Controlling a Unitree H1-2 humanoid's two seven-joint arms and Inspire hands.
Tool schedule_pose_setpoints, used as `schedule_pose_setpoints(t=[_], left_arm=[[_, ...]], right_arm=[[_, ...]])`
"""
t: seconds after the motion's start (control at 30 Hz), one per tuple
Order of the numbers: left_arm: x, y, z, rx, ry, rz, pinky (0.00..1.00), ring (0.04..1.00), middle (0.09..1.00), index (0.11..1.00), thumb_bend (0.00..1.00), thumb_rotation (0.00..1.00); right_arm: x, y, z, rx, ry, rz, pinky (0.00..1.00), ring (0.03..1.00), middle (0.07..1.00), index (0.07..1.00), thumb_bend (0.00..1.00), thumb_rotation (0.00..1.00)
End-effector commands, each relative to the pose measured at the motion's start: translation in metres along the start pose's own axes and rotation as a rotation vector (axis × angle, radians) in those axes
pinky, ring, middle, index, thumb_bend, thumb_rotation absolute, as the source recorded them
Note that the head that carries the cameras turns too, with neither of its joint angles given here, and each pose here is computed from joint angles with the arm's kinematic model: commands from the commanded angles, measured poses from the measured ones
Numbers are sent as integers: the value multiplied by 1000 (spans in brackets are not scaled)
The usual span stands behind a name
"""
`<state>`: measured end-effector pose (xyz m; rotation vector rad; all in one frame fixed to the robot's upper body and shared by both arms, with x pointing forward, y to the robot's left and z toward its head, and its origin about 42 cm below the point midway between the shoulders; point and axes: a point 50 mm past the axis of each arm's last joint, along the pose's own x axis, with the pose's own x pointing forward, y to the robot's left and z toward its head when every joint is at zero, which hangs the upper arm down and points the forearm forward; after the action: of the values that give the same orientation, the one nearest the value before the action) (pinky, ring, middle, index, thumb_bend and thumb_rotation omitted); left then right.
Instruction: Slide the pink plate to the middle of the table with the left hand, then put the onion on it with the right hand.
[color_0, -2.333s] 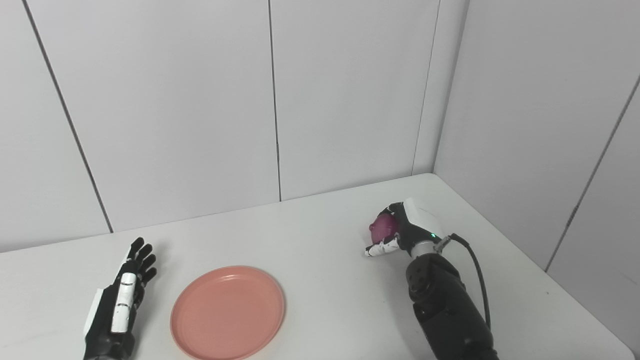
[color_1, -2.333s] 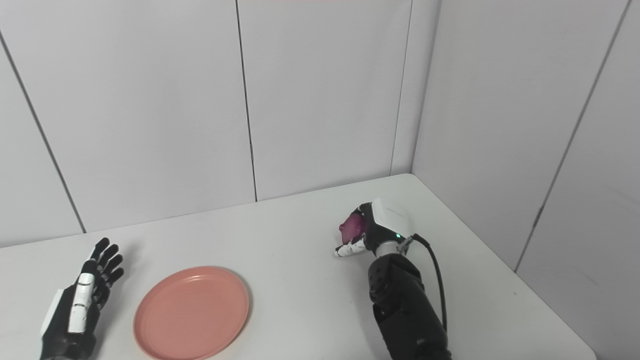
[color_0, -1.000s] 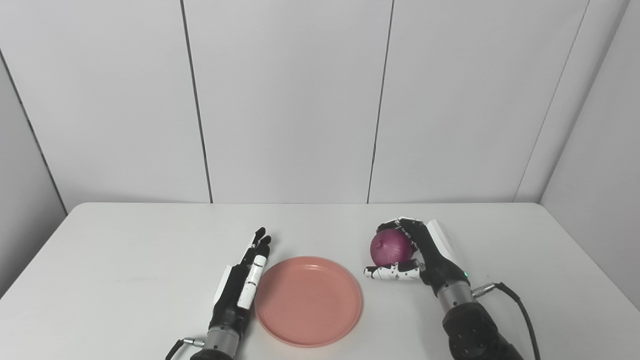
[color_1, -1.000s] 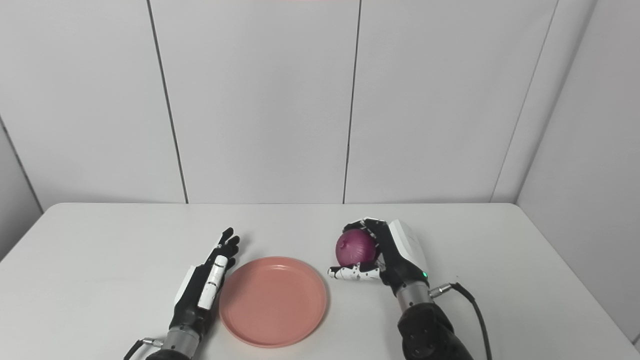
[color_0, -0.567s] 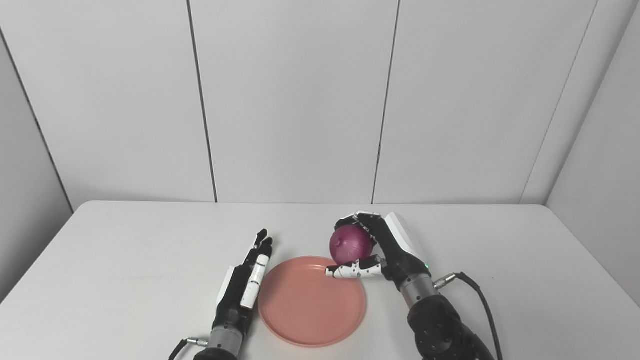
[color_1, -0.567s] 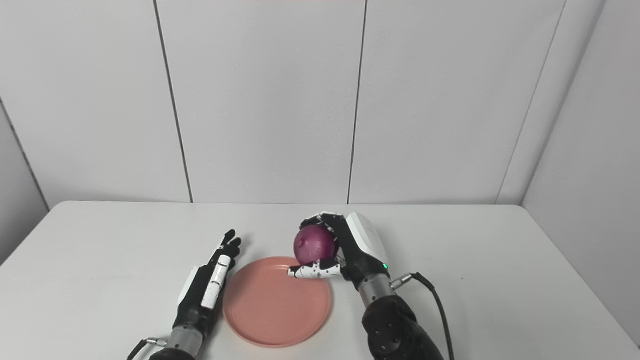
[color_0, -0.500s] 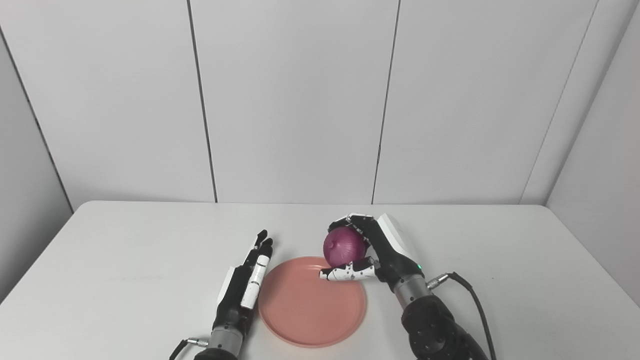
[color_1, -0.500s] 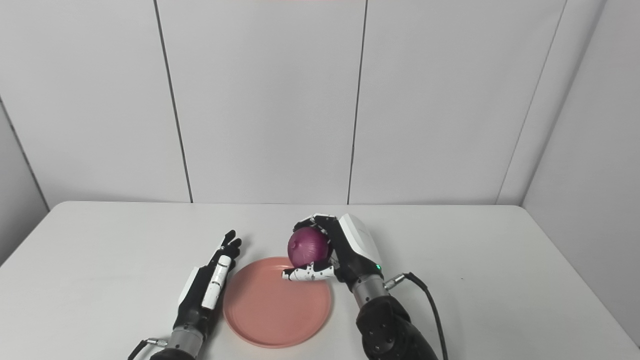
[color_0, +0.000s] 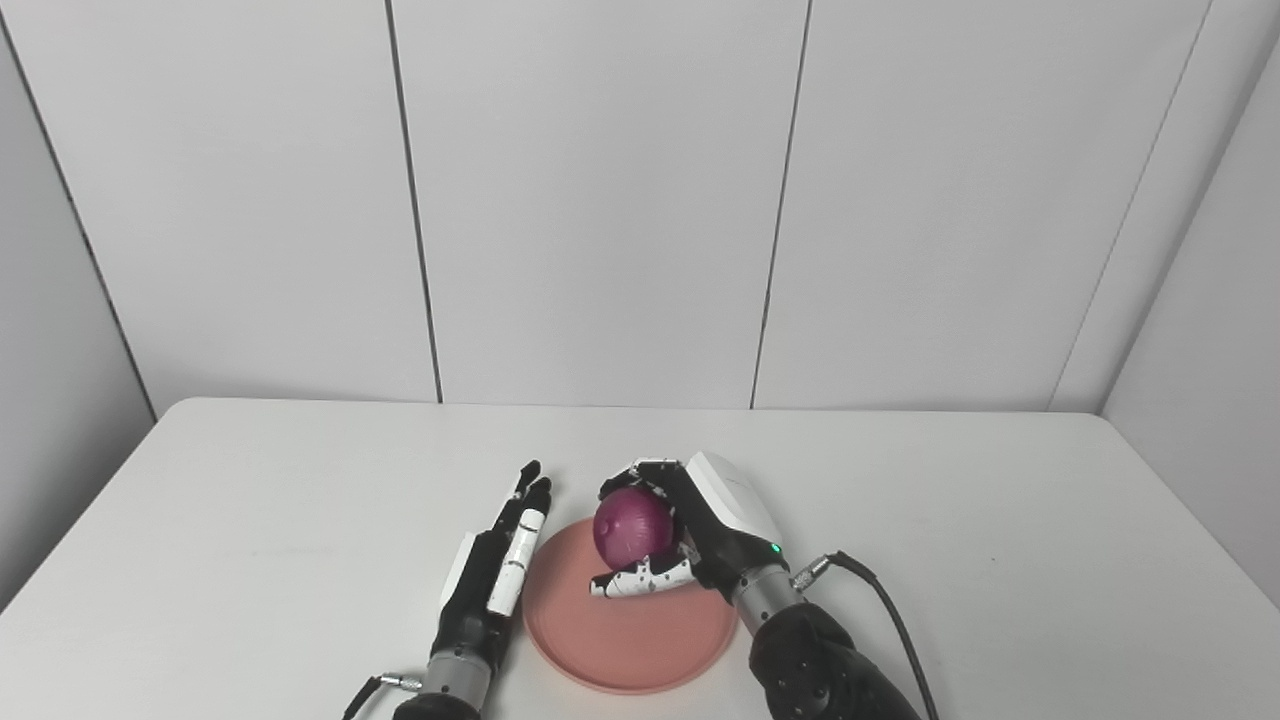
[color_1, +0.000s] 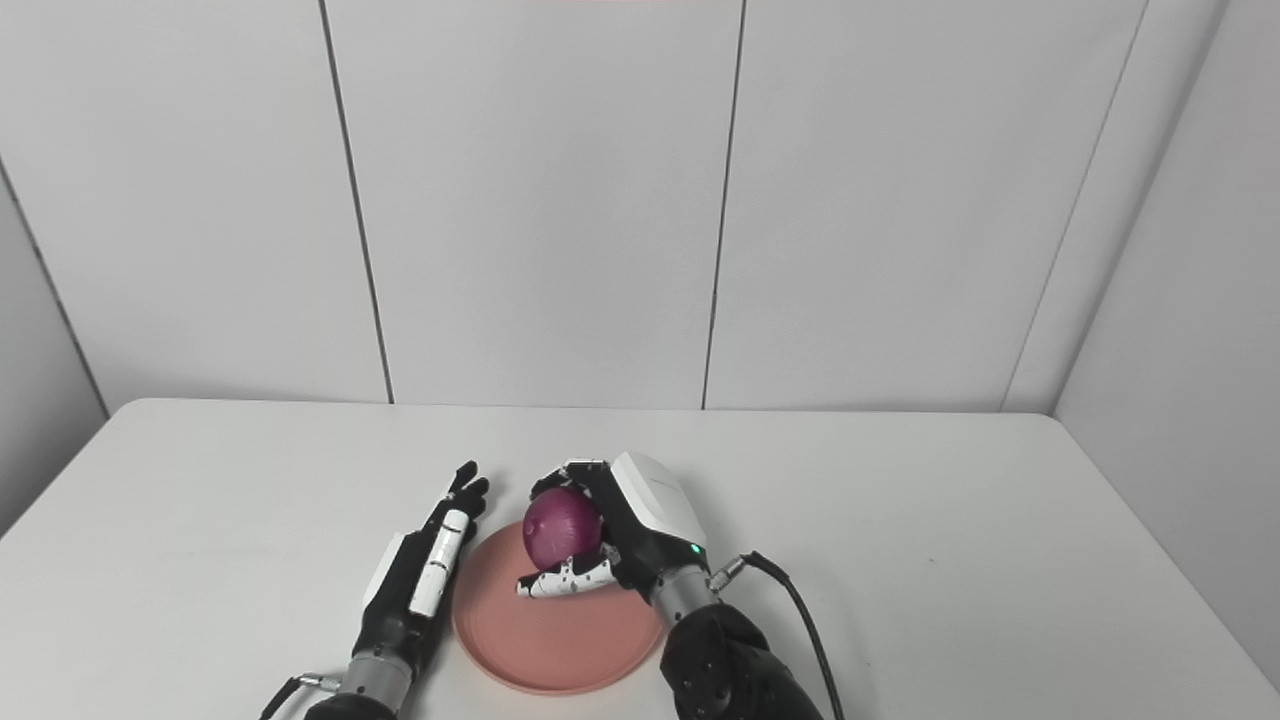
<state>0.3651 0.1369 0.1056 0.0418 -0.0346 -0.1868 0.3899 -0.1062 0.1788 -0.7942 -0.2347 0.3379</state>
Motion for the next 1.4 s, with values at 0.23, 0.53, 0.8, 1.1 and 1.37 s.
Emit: schedule_pose_setpoints(t=[0.23,0.53,0.8,1.1,1.37], left_arm=[[8,-2,11,7,-46,8,964,968,962,957,607,1000],[7,-3,10,0,-39,0,971,969,961,950,617,1000],[7,-2,10,7,-49,1,977,971,961,954,603,1000],[7,-1,10,20,-48,-1,971,969,961,956,605,1000],[7,-1,10,8,-46,-4,974,973,966,960,610,1000]], right_arm=[[6,-4,7,-79,-103,-5,364,393,481,547,505,0],[0,2,-6,-143,-128,3,510,439,473,532,510,0],[-9,2,-12,-174,-164,-20,629,580,483,513,515,0],[-18,0,-14,-162,-213,-61,803,799,803,807,573,508],[-23,-4,-14,-136,-232,-59,913,888,895,912,622,761]])
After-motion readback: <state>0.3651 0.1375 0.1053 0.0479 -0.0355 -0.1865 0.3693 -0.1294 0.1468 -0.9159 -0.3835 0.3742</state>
